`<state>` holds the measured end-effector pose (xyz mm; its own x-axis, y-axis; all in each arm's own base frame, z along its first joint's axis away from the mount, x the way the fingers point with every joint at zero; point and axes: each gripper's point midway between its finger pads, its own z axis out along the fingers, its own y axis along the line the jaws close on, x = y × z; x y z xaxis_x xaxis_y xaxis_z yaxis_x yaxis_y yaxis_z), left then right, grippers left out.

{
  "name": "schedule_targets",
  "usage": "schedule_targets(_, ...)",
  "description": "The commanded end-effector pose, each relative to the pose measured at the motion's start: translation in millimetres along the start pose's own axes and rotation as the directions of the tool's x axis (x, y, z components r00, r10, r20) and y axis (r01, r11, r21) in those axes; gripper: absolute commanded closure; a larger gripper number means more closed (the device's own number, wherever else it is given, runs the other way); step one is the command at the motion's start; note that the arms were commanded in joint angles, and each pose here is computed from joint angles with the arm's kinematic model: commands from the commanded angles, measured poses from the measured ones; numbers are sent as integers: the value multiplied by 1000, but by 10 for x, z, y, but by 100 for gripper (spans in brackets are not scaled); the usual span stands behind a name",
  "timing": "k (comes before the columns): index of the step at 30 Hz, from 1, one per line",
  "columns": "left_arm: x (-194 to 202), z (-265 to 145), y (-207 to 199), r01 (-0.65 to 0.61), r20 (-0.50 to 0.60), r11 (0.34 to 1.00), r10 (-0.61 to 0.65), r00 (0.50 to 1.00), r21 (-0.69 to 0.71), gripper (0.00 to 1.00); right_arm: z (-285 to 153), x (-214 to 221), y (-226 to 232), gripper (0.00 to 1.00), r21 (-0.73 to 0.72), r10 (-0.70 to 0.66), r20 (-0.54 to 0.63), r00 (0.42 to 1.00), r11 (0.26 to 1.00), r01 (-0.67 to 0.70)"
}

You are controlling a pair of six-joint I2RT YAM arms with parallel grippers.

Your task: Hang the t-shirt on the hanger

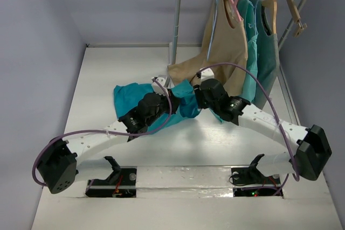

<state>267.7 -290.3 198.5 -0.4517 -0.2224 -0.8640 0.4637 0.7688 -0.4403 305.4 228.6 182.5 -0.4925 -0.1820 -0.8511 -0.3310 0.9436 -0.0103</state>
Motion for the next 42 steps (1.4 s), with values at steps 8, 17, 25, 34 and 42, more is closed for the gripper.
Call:
schedule_targets(8,-192,91,-56,78,60,997,-79,995,21,100,-864,-910,181,33,-235,121,207,971,969,-70)
schedule_targets(17,-170,175,-81,78,45,996,-80,996,54,100,-1584,-2149,-285,73,-128,217,572,791,976,-176)
schedule_targets(25,-102,167,-37,51,42,997,-53,998,54,100,-872,-2899,-925,38,59,166,582,796,968,-245)
schedule_targets(34,-8,143,16,35,25,998,-37,999,48,100,-208,-3252,-1175,39,154,98,599,795,960,-234)
schedule_targets(42,-17,129,-6,36,27,998,-38,999,60,100,47,-3187,-1290,64,179,95,564,820,956,-234)
